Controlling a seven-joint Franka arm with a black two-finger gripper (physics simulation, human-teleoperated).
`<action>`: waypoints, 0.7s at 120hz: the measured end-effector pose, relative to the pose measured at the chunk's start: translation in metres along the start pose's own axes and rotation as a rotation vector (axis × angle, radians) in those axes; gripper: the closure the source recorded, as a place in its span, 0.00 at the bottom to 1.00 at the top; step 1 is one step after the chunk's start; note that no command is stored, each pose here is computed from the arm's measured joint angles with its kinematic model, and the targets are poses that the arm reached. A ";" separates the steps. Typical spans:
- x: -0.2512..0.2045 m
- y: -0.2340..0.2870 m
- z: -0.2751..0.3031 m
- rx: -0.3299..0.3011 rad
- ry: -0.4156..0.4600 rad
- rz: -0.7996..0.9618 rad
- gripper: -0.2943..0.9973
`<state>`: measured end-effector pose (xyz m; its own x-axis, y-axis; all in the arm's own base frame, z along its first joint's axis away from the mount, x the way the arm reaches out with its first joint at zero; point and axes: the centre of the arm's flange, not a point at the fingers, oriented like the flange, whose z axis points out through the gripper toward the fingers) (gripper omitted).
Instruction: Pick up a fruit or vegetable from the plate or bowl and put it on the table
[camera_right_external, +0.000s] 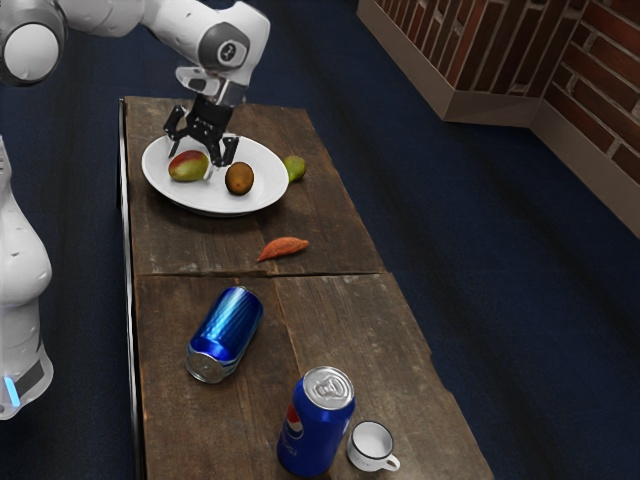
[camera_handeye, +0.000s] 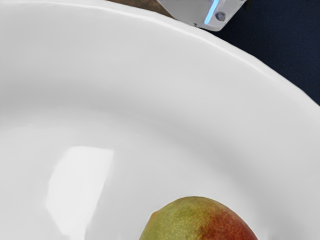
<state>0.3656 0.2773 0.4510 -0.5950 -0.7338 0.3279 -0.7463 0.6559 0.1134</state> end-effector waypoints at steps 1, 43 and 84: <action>0.000 0.000 0.001 0.000 0.001 0.000 0.23; -0.009 -0.002 0.011 -0.013 0.016 0.009 0.23; -0.025 -0.006 0.011 -0.016 -0.057 0.017 0.22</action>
<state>0.3820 0.2897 0.4321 -0.6235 -0.7314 0.2763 -0.7317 0.6704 0.1234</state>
